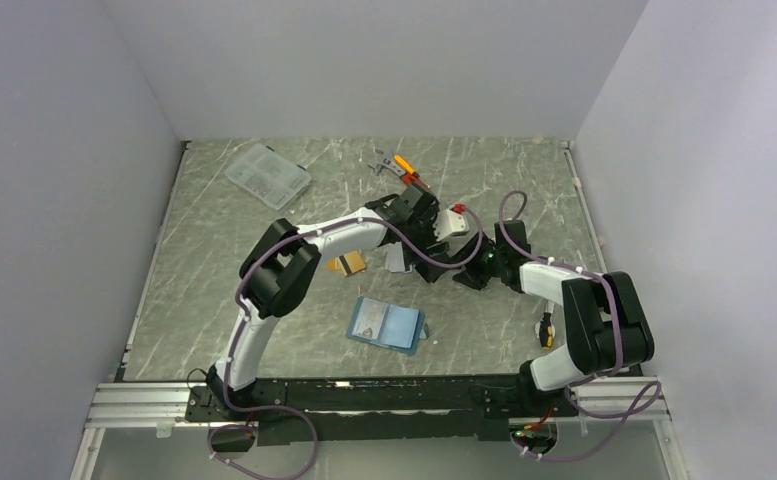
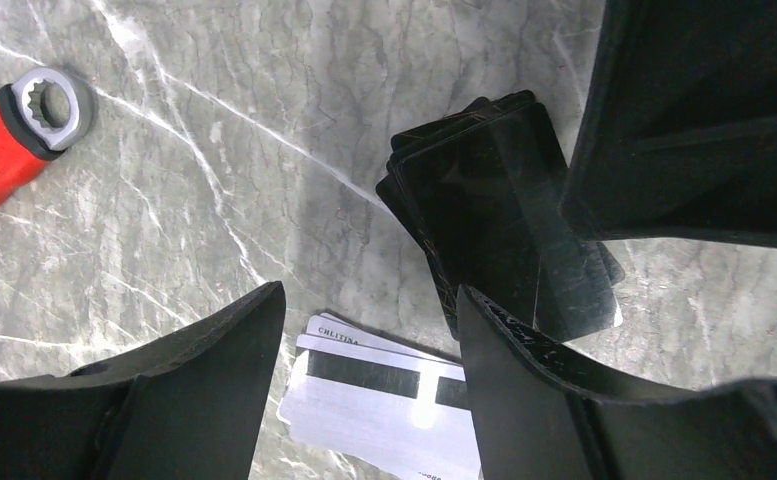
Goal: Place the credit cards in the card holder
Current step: Pick up the credit card from the center of the board.
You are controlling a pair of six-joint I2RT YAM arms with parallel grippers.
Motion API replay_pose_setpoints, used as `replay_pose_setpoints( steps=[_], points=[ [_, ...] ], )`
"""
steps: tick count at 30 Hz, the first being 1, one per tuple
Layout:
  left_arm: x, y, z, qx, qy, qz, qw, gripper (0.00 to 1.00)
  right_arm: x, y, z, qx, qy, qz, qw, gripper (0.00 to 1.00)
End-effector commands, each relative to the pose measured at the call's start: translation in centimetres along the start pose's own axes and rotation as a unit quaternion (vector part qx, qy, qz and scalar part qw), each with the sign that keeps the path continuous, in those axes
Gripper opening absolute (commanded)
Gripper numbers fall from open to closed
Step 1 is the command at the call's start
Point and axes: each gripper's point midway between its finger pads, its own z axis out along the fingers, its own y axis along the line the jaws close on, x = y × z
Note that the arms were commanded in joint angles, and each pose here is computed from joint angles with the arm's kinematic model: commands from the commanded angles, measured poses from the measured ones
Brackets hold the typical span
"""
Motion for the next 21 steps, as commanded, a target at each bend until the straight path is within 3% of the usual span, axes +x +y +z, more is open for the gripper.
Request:
replay_pose_setpoints(
  steps=[1,21],
  points=[
    [-0.4,0.2,0.7,-0.014,0.001,0.012,1.000,0.70,-0.8,0.3,0.3,-0.009,-0.016,0.005,1.000,0.50],
    [1.7,-2.6,1.8,0.022,0.025,-0.011,0.999,0.70,-1.2,-0.5,1.7,0.000,-0.022,0.024,0.999,0.50]
  ],
)
